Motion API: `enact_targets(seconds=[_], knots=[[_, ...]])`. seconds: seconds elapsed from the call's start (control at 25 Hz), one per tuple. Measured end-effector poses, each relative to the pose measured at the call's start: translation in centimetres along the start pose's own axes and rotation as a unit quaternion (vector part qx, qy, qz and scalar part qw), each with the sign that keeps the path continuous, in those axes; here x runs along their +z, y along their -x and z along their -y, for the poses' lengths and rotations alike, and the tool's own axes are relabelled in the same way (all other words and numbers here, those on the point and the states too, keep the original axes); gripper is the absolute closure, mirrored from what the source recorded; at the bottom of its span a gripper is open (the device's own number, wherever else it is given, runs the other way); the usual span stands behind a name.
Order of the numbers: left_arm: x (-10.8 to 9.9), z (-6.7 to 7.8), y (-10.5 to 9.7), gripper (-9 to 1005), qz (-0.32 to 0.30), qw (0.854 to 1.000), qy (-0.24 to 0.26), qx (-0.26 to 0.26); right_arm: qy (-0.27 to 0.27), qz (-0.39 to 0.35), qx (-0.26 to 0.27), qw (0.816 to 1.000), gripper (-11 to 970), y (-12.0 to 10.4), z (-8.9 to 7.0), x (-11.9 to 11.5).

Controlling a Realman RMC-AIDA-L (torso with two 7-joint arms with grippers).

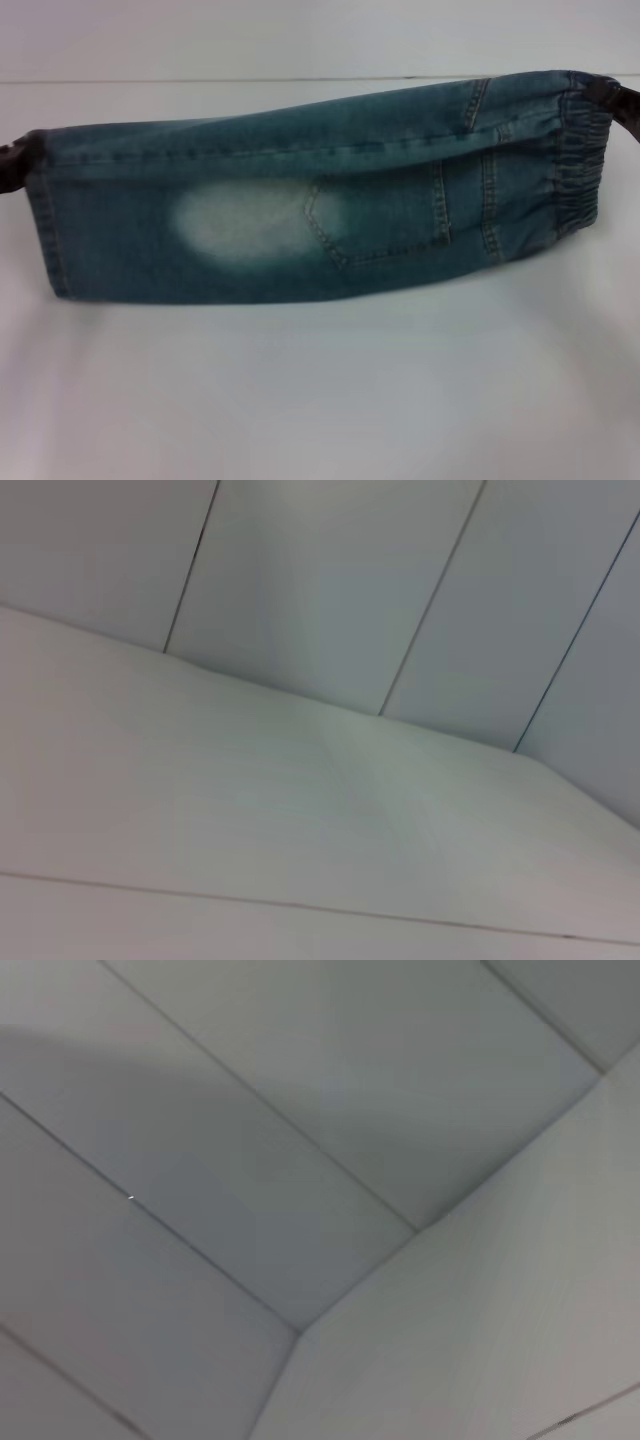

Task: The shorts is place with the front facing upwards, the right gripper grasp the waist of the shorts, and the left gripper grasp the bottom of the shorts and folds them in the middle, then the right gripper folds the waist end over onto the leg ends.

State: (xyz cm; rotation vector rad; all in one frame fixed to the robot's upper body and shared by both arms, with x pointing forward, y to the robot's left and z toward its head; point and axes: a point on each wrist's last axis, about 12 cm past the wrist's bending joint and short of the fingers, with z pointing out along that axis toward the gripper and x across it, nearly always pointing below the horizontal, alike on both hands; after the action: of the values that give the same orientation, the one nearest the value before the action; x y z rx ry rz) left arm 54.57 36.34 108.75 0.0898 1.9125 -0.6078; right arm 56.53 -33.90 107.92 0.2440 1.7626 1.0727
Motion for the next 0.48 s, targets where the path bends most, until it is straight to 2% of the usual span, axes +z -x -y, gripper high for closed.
enact_targets(seconds=[0.2, 0.32, 0.4, 0.48], knots=[[3.1, 0.4, -0.2, 974, -0.008, 1.000, 0.020, 0.018, -0.043, 0.017, -0.016, 0.999, 878, -0.1, 0.6, 1.3], [5.0, 0.7, -0.3, 952, -0.013, 0.999, 0.032, 0.036, -0.077, 0.014, -0.034, 0.996, 874, -0.1, 0.9, 3.0], [6.6, 1.4, -0.2, 936, -0.014, 0.997, 0.039, 0.060, -0.086, 0.012, -0.037, 0.996, 872, 0.0, 1.0, 3.4], [7.3, 1.7, -0.3, 921, -0.014, 0.996, 0.046, 0.073, -0.106, 0.011, -0.044, 0.993, 869, 0.0, 1.2, 4.0]])
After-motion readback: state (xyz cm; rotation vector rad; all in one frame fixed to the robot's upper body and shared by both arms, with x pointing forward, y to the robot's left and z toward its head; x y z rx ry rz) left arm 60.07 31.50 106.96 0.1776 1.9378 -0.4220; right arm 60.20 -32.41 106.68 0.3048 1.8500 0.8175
